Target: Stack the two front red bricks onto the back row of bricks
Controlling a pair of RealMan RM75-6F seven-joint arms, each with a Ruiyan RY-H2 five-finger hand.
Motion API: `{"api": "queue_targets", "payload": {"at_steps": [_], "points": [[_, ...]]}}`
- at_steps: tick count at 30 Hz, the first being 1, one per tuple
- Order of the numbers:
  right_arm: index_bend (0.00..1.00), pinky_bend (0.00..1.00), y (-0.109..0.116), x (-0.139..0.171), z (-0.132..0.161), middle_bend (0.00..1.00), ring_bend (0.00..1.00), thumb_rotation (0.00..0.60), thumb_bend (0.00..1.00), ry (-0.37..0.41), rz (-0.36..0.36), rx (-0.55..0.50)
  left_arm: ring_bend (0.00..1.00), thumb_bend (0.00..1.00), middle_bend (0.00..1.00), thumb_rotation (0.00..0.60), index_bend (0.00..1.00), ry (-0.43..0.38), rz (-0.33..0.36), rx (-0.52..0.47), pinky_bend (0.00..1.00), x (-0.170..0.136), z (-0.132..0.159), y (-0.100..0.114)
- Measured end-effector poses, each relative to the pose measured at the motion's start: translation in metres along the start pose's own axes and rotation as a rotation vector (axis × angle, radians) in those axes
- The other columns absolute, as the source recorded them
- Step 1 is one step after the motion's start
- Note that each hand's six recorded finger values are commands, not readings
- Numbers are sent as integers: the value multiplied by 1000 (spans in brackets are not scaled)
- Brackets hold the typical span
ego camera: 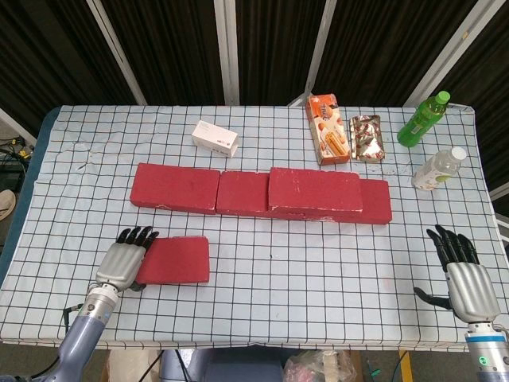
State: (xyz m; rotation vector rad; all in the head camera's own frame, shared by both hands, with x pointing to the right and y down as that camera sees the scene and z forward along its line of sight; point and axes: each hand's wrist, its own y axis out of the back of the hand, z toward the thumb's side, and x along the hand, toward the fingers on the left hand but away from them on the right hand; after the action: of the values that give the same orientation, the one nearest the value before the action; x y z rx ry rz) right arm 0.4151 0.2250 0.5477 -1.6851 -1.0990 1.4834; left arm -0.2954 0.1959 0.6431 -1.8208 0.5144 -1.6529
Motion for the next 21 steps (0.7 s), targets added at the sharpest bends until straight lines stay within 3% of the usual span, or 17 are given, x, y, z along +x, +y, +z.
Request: {"api": "queue_targets", "payload": {"at_steps": [17,21], "points": [[48,0,0,0,-5,0,0,600,153,-21,7,3,0,0,1,600,0,15,2,28,100,12,9,-4],[48,0,0,-1,-5,0,0,600,153,-24,10,4,17,0,45,600,0,22,-1,36,119,15,10,-5]]}}
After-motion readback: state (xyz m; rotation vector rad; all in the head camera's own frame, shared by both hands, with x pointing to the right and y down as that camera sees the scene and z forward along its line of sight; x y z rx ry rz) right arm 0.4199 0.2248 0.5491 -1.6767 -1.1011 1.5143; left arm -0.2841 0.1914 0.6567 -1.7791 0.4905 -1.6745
